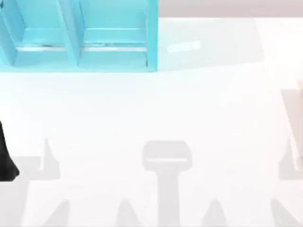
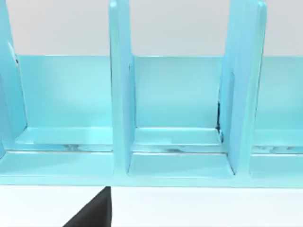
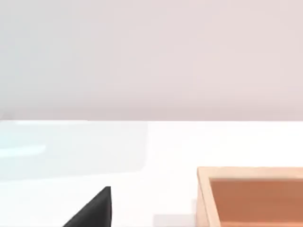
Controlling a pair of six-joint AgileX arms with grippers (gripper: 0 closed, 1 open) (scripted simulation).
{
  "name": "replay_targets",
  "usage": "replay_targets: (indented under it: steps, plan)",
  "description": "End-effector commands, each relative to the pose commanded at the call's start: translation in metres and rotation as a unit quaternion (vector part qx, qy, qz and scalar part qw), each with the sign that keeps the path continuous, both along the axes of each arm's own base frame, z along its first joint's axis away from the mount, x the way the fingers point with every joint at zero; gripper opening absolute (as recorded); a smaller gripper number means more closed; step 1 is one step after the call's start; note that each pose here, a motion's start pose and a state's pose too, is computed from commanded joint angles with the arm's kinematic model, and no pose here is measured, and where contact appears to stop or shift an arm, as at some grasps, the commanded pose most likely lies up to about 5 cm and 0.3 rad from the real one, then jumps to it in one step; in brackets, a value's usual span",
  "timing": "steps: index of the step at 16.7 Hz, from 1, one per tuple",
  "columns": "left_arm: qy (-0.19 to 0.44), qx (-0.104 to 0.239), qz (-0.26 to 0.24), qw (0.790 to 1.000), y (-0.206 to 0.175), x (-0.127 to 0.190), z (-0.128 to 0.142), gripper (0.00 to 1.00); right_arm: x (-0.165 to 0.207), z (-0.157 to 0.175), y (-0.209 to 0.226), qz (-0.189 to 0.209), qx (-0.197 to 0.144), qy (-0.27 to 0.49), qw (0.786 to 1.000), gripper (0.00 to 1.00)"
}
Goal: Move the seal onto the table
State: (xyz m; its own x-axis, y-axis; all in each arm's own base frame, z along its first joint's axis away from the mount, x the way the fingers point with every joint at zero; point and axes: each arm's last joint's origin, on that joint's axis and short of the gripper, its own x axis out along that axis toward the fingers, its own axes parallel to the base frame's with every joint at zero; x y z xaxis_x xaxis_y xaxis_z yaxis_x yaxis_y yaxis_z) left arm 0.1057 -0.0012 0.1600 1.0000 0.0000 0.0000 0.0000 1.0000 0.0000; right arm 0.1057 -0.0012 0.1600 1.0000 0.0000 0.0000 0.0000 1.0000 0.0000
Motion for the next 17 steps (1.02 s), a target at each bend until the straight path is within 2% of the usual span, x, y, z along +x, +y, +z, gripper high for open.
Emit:
replay_targets:
  steps: [5,8,10,13,17]
  plan:
    - [0.0,0.0,0.0,1.0,0.0,0.0,0.0,1.0,0.001,0.007,-0.003,-0.016,-0.012,0.033,0.999,1.0]
    - [0.0,0.0,0.0,1.0,0.0,0.0,0.0,1.0,0.004,0.022,-0.01,-0.041,-0.036,0.12,0.991,1.0]
    - [0.0,0.0,0.0,1.0,0.0,0.0,0.0,1.0,0.011,0.037,-0.016,-0.056,-0.05,0.198,0.977,1.0]
    - [0.0,0.0,0.0,1.0,0.0,0.0,0.0,1.0,0.033,0.057,-0.029,-0.063,-0.055,0.34,0.937,1.0]
    - [0.0,0.0,0.0,1.0,0.0,0.0,0.0,1.0,0.081,0.054,-0.055,-0.047,-0.035,0.538,0.841,1.0]
